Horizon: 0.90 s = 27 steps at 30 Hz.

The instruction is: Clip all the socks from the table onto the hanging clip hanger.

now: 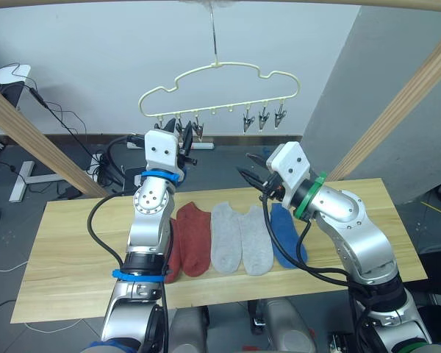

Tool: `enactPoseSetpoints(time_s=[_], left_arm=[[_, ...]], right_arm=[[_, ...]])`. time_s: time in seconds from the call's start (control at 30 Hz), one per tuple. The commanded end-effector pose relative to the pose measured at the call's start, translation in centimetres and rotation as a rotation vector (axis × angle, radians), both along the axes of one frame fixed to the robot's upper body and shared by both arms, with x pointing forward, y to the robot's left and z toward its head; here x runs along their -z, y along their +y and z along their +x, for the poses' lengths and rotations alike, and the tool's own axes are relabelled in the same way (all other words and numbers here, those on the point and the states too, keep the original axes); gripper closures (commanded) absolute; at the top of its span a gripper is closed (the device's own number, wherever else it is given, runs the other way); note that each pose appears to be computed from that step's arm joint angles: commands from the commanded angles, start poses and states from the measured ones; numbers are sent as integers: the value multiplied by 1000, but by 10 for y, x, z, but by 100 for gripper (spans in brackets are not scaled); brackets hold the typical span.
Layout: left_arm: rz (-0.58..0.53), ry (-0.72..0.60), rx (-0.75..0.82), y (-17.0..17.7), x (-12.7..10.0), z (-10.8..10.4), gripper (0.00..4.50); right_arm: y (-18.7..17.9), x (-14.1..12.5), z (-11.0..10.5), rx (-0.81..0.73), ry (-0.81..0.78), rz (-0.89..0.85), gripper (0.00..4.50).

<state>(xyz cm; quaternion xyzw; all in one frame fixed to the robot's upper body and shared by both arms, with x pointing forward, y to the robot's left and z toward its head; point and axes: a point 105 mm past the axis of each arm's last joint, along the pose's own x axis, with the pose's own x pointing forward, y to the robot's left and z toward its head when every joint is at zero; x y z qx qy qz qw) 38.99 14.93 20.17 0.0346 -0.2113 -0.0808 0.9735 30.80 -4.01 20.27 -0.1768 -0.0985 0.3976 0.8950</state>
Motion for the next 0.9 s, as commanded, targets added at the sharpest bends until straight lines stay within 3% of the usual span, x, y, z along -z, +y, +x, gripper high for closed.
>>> enactPoseSetpoints(time_s=[0.03, 0.2, 0.37, 0.47, 0.67, 0.9], left_arm=[[-3, -39, 6, 1, -11, -2, 309], [-9, -50, 12, 1, -15, -2, 428], [-1, -58, 6, 5, -18, -3, 441], [18, -60, 21, 5, -21, -5, 441], [40, -38, 45, 8, -19, -7, 441], [58, -15, 62, 9, -17, -8, 441]], right_arm=[[1, -13, -3, -12, -53, 20, 272], [1, -12, -3, -8, -52, 21, 272], [-4, 5, -1, 25, -12, -17, 272], [-25, 45, 8, 163, 88, -63, 216], [-57, 114, 19, 379, 217, -114, 2], [-79, 158, 39, 525, 277, -78, 0]])
